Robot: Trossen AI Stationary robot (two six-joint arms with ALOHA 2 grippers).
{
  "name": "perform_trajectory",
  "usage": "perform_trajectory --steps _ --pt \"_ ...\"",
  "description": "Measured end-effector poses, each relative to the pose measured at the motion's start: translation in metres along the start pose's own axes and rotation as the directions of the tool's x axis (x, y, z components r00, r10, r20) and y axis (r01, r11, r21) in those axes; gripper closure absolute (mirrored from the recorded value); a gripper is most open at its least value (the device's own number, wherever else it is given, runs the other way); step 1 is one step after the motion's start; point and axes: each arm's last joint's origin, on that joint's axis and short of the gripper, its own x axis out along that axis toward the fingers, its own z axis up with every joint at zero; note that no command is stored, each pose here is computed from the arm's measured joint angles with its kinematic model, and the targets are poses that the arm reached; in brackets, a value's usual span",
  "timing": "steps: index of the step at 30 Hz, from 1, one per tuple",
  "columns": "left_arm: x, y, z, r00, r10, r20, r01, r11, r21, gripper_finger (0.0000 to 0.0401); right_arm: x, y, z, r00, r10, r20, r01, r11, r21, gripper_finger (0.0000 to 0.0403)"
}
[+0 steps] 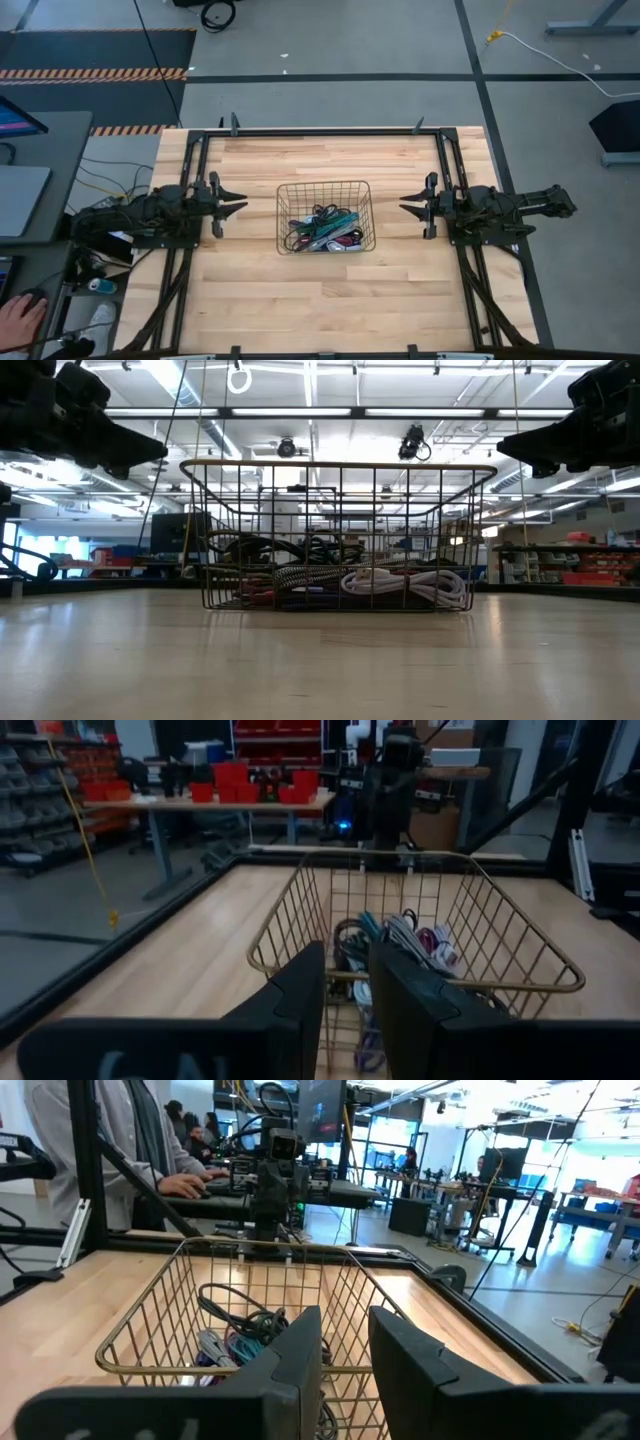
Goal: Pick and place USB-C Cables
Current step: Return to Home Position
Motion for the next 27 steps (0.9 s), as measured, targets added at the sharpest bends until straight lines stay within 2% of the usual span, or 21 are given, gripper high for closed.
perform_trajectory --steps 6,12,19,24,27 --pt "0.002 -0.001 -0.008 1.000 -0.010 -0.016 0.009 0.999 -0.045 0.0312 0.000 0.000 0.000 1.000 0.000 0.000 0.000 1.000 0.000 0.0310" --pt "0.007 -0.002 -0.012 0.999 -0.029 0.027 0.030 0.997 -0.064 0.0312 0.000 0.000 0.001 1.000 0.001 0.015 -0.001 1.000 0.021 0.0310" --pt "0.007 -0.002 -0.012 0.999 -0.025 0.032 0.027 0.997 -0.076 0.0312 0.000 0.004 0.008 0.984 0.147 0.100 -0.160 0.977 0.141 0.0310" --pt "0.007 -0.001 -0.010 0.998 -0.018 0.065 0.031 0.977 -0.212 0.0312 -0.001 0.005 0.012 0.968 0.201 0.147 -0.234 0.935 0.265 0.0310" --pt "0.007 -0.001 -0.008 0.996 -0.018 0.083 0.042 0.956 -0.290 0.0312 -0.001 0.004 0.011 0.974 0.187 0.131 -0.213 0.950 0.226 0.0310"
